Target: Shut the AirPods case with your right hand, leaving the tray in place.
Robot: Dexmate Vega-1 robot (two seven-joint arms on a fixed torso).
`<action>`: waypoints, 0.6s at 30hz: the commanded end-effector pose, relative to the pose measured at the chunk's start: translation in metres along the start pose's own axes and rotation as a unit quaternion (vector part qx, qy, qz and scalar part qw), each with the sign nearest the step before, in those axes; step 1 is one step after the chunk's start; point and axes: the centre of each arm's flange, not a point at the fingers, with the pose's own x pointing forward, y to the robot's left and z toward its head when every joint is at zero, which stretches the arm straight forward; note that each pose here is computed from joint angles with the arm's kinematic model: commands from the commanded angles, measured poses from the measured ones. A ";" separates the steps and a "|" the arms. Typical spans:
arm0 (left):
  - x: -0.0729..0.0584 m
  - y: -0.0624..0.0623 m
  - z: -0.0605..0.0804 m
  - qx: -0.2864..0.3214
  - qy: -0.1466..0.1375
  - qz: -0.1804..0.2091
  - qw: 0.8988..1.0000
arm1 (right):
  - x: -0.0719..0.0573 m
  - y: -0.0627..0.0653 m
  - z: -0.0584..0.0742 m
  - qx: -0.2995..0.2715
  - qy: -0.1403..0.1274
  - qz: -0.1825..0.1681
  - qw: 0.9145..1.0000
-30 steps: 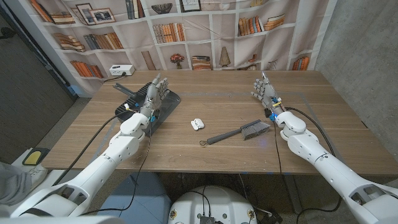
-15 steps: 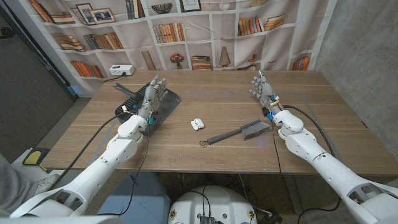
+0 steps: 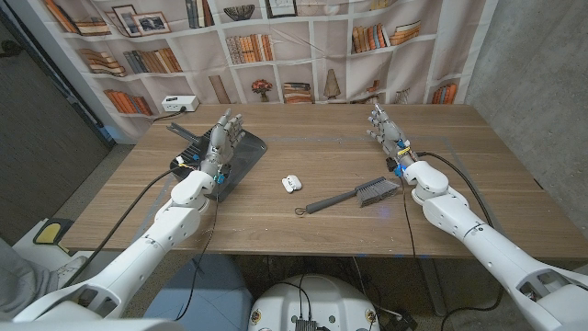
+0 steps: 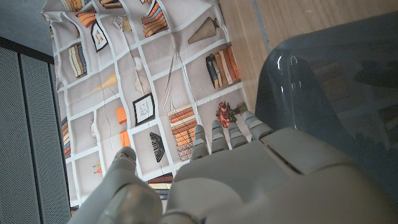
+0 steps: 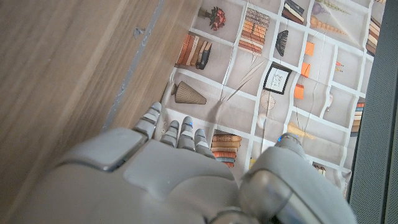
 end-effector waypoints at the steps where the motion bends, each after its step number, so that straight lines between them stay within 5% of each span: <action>1: -0.004 -0.005 0.006 0.009 -0.001 0.002 1.000 | -0.006 -0.001 0.007 -0.033 -0.003 0.027 0.999; 18: -0.002 -0.019 0.006 0.016 0.010 -0.003 1.000 | -0.017 -0.007 0.018 -0.085 0.000 0.055 0.995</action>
